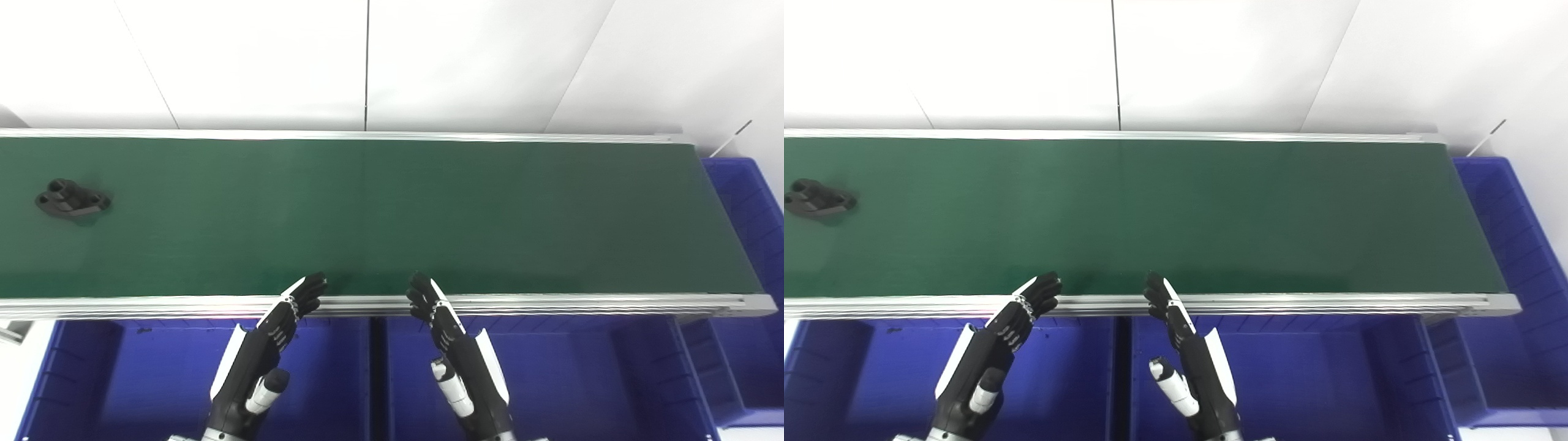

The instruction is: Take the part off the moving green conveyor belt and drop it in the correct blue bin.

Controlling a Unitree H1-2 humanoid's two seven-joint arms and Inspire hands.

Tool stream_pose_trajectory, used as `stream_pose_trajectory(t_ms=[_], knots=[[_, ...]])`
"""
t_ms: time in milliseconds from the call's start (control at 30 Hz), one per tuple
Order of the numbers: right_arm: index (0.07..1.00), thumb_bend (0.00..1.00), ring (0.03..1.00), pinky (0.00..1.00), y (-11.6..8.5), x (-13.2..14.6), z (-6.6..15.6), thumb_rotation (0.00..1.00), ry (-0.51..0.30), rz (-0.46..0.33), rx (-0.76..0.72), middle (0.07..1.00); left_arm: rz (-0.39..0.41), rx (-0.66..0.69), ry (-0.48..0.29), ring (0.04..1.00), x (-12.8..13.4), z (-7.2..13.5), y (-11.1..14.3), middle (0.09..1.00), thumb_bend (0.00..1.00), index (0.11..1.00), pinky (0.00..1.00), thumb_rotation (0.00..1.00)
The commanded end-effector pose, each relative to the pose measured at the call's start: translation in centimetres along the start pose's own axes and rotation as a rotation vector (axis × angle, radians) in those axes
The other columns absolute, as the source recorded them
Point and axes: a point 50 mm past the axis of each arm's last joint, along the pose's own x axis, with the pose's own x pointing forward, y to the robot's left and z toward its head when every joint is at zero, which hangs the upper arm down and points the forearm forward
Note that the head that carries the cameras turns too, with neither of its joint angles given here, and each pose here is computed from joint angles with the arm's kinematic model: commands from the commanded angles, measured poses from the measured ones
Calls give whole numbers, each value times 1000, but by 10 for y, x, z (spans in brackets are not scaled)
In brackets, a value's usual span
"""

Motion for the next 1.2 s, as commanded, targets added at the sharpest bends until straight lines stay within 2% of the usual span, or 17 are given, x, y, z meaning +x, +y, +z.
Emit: stream_pose_trajectory(t_ms=[0,533,800,1033,1167], knots=[[952,832,922,888,1,2,10,1000,-29,-4,10,943,2,-2,-40,901,0,9,0,883,898,873,885,946],[953,831,920,886,0,-1,7,1000,-21,0,9,948,6,-7,-32,901,0,5,-1,885,928,870,892,929],[940,841,907,870,-5,-13,-5,991,-10,-4,0,932,0,-9,-32,894,-5,-6,-11,886,880,865,872,930],[937,856,903,858,-13,-19,-12,1000,-11,-1,-42,939,13,-18,-37,882,-3,-12,-19,875,911,854,851,902],[944,835,926,882,-22,-25,-11,1000,-26,-54,-109,954,39,-17,-44,887,2,-13,-21,876,936,856,858,902]])
